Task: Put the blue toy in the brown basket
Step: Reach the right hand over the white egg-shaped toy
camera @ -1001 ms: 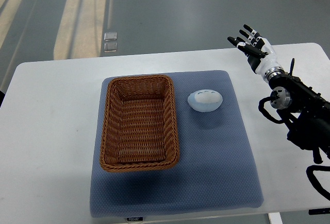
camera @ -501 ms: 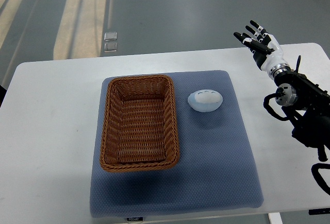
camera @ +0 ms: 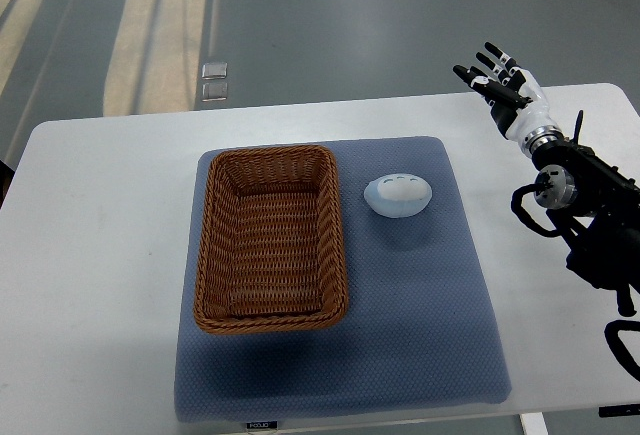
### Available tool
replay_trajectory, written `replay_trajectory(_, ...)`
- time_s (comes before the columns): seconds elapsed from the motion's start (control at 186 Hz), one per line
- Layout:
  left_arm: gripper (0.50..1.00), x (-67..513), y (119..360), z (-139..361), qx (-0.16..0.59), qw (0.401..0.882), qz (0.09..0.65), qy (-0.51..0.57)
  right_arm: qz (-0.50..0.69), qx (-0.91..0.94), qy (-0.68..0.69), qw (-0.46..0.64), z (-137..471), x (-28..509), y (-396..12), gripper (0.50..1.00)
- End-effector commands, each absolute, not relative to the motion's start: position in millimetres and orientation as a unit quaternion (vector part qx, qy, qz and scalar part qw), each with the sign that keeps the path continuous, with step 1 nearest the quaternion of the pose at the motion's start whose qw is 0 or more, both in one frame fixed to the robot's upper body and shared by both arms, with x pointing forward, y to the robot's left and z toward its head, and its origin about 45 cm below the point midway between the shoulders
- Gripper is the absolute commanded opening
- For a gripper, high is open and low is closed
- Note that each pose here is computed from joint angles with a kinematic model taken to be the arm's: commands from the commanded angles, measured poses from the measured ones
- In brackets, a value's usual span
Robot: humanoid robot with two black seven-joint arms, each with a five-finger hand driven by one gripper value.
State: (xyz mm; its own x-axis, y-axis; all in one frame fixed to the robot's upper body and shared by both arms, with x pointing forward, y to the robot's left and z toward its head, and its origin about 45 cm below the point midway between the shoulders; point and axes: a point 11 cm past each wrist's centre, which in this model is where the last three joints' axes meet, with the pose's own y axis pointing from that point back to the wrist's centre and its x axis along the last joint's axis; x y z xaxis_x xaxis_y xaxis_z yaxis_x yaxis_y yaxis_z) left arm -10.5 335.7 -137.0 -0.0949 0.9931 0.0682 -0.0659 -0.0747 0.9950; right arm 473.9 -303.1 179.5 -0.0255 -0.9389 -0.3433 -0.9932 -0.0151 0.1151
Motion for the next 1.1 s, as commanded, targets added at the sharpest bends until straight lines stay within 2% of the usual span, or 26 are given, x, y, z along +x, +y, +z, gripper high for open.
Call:
replay_trajectory(0.0, 1.0, -10.5, 335.9, -137.0, 0.477, 0.475, 0.558, 0.486, 0.165, -0.693, 0.697, 0.083, 179.4, 473.9, -302.9, 0.911)
replay_trajectory(0.248, 1.0, -10.5, 335.7, -137.0, 0.476, 0.475, 0.557, 0.487, 0.156, -0.701, 0.692, 0.077, 184.4, 475.7, -303.8, 0.911)
replay_trajectory(0.425, 1.0, -10.5, 335.7, -137.0, 0.476, 0.475, 0.557, 0.487, 0.058, -0.753, 0.654, 0.036, 231.3, 483.1, -308.4, 0.911)
replay_trajectory(0.668, 1.0, -10.5, 335.7, -137.0, 0.476, 0.475, 0.557, 0.487, -0.145, -0.834, 0.518, -0.118, 292.3, 488.6, -283.4, 0.911)
replay_trajectory(1.093, 1.0, -10.5, 335.7, -137.0, 0.476, 0.475, 0.557, 0.487, -0.327, -0.867, 0.237, -0.292, 319.7, 449.7, -211.0, 0.911)
